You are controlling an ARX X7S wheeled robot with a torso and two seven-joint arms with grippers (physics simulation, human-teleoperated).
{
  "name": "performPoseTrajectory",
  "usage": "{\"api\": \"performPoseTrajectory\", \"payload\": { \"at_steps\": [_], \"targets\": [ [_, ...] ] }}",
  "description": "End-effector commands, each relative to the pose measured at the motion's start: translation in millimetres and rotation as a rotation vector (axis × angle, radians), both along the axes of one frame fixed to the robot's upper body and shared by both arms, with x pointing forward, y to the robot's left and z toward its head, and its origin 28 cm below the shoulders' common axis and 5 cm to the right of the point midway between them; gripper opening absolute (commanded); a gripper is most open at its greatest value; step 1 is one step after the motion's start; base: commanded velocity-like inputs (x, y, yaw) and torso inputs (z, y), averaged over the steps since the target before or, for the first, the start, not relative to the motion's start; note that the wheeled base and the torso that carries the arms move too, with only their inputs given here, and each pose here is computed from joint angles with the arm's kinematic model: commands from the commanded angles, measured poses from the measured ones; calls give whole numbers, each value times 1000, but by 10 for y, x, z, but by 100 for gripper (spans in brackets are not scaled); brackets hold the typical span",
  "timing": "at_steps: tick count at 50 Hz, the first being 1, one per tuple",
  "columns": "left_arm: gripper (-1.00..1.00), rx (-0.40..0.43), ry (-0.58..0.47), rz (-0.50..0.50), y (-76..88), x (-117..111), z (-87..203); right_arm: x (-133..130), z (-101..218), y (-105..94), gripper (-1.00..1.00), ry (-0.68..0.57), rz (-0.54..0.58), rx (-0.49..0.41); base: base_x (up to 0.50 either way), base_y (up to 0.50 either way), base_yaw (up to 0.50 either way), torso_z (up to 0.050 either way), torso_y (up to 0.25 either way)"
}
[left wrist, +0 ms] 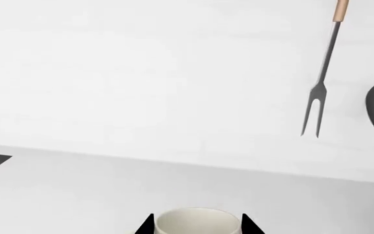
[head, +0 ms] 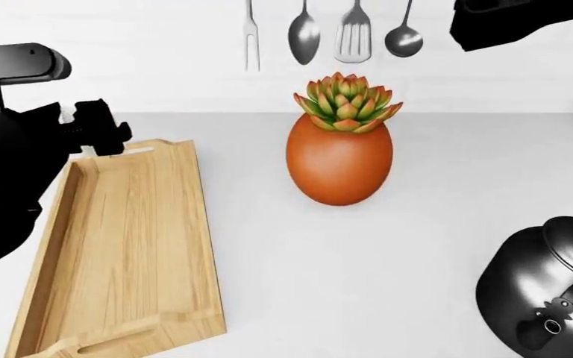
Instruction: Pick the kettle from the counter and place it on the tray. Then pick the mug from the cabinet and place it on the tray. Then close the cabinet doors.
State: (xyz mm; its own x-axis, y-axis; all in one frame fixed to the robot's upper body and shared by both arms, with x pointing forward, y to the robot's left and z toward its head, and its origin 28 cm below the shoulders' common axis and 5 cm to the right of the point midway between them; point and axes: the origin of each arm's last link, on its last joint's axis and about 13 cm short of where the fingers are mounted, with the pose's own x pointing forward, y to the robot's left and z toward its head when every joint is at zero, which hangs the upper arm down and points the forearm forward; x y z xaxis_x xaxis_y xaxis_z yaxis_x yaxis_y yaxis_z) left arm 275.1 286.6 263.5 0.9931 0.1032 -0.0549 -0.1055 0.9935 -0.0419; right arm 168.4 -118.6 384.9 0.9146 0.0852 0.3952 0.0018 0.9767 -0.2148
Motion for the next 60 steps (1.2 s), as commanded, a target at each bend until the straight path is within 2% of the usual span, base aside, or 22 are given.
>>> {"api": "performPoseTrajectory", "payload": {
  "at_steps": [1, 7, 28, 53, 54, 60],
  "targets": [
    [-100, -2, 11, 3, -5, 24, -85, 7, -3, 7, 100, 2, 3, 2, 0, 0, 0, 0, 0],
    [-100, 1, 50, -1, -11, 20, -226, 29, -21, 6, 100, 6, 3, 6, 0, 0, 0, 0, 0],
    [-100, -1, 102, -8, 6, 60, -452, 67, -44, 20, 100, 13, 5, 4, 0, 0, 0, 0, 0],
    [-100, -25, 122, 7, 28, 91, -529, 81, -55, 39, 100, 17, 7, 1, 0, 0, 0, 0, 0],
    [100, -26, 122, 6, 28, 91, -529, 81, -56, 39, 100, 17, 8, 1, 0, 0, 0, 0, 0],
    [100, -28, 124, 5, 36, 95, -528, 82, -57, 39, 100, 18, 8, 2, 0, 0, 0, 0, 0]
  ]
}}
